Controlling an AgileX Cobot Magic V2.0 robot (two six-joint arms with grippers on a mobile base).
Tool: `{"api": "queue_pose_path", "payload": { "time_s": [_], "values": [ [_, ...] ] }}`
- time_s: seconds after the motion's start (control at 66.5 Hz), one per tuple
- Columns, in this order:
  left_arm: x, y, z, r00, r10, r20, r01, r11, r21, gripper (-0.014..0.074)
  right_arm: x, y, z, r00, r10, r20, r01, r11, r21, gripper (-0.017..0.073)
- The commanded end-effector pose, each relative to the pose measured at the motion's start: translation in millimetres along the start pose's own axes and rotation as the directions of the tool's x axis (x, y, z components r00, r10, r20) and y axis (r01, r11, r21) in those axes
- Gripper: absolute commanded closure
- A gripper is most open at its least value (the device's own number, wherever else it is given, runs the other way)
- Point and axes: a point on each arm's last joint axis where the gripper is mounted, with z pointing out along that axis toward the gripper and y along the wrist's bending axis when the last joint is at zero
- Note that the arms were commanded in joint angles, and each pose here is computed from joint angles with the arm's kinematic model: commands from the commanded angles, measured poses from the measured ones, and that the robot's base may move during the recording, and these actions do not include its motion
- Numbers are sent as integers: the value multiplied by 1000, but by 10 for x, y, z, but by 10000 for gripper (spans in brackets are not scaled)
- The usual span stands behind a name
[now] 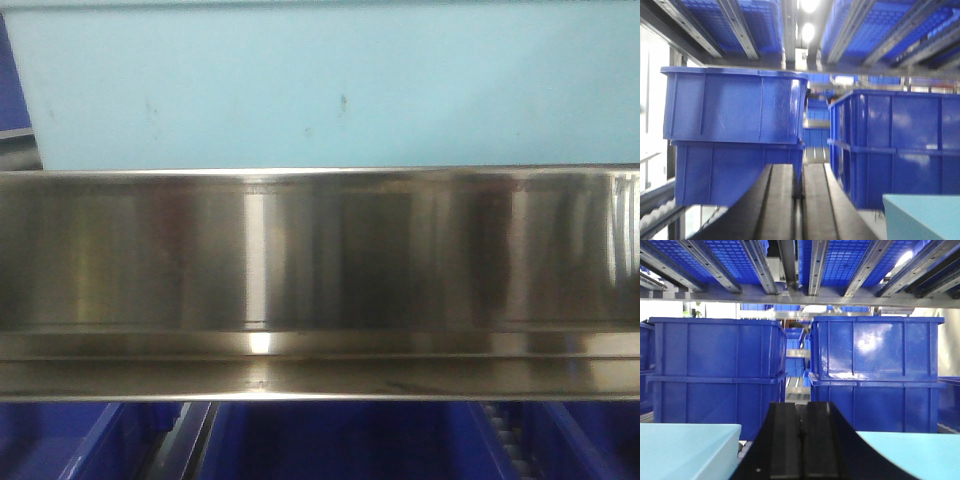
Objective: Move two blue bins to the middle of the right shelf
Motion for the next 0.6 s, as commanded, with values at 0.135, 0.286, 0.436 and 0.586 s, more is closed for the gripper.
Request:
{"api": "queue_pose_path", "payload": {
  "time_s": [0.135,0.286,0.436,0.586],
  "values": [
    [-286,5,297,982,22,-189,-23,1000,1,165,-155,8,181,996,-6,-91,6,1000,-7,404],
    [-293,-12,503,965,11,-262,-5,1000,21,89,-112,4,279,990,-5,-138,4,1000,-6,27],
    [-319,-110,673,939,7,-343,35,993,116,72,-162,2,358,989,-5,-145,4,1000,-5,-9],
    [-514,-282,913,914,37,-403,68,968,242,76,-285,17,581,972,-4,-236,-1,1000,-22,-9]
  ]
}}
